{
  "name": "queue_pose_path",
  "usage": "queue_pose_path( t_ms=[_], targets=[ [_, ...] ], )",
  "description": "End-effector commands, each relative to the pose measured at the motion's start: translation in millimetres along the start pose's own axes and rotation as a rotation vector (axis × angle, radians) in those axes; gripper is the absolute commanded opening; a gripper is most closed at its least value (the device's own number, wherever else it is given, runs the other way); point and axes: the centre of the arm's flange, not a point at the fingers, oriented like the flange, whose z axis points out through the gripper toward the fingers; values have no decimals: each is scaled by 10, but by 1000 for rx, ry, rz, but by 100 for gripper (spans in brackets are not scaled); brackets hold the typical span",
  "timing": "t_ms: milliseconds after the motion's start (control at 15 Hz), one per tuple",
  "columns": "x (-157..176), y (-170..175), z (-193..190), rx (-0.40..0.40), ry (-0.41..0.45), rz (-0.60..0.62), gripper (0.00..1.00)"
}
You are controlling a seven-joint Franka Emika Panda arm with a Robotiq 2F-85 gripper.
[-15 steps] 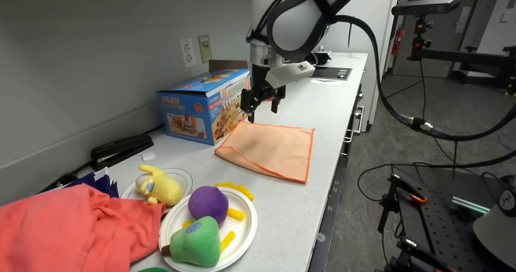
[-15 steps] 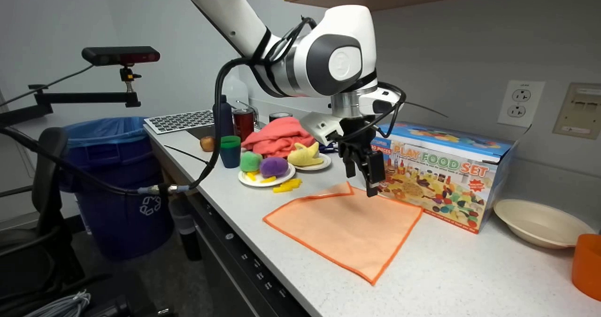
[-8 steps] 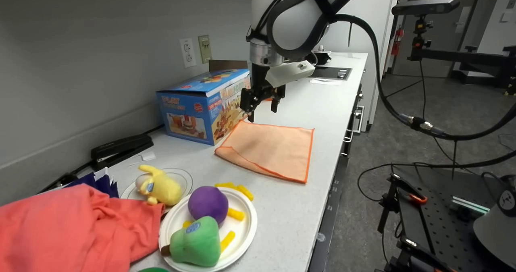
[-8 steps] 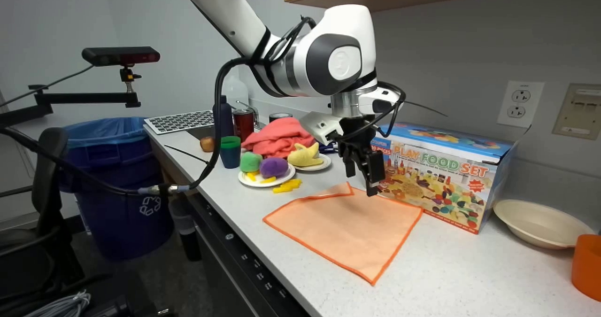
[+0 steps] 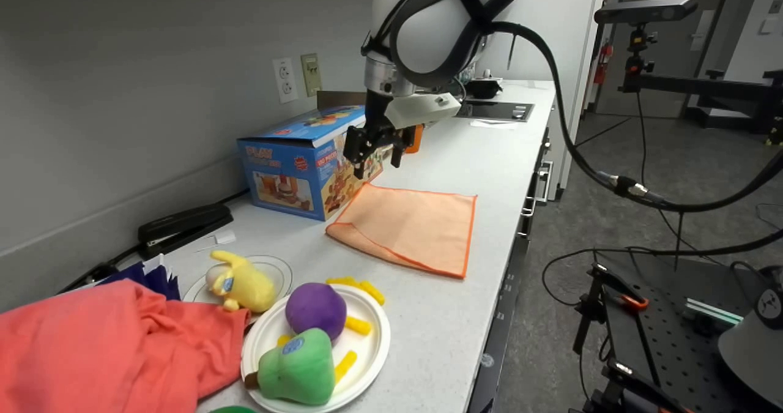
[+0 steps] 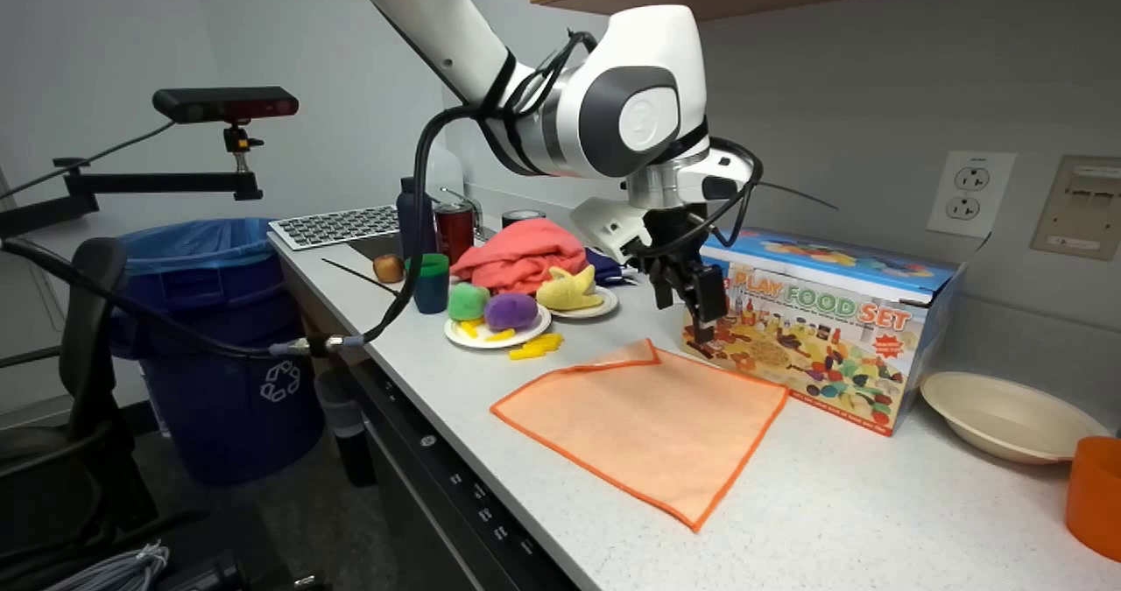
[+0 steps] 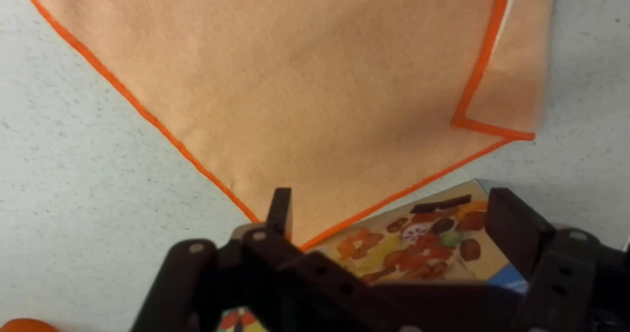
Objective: Unfold the cloth
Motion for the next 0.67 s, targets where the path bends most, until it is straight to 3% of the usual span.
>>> queue_pose_path(
  t_ms=[0, 267, 600],
  targets=[
    [354, -384, 147, 104, -28, -31, 100],
    [381, -689, 396, 194, -149, -115, 100],
    [385, -776, 625, 148, -266, -225, 100]
  ],
)
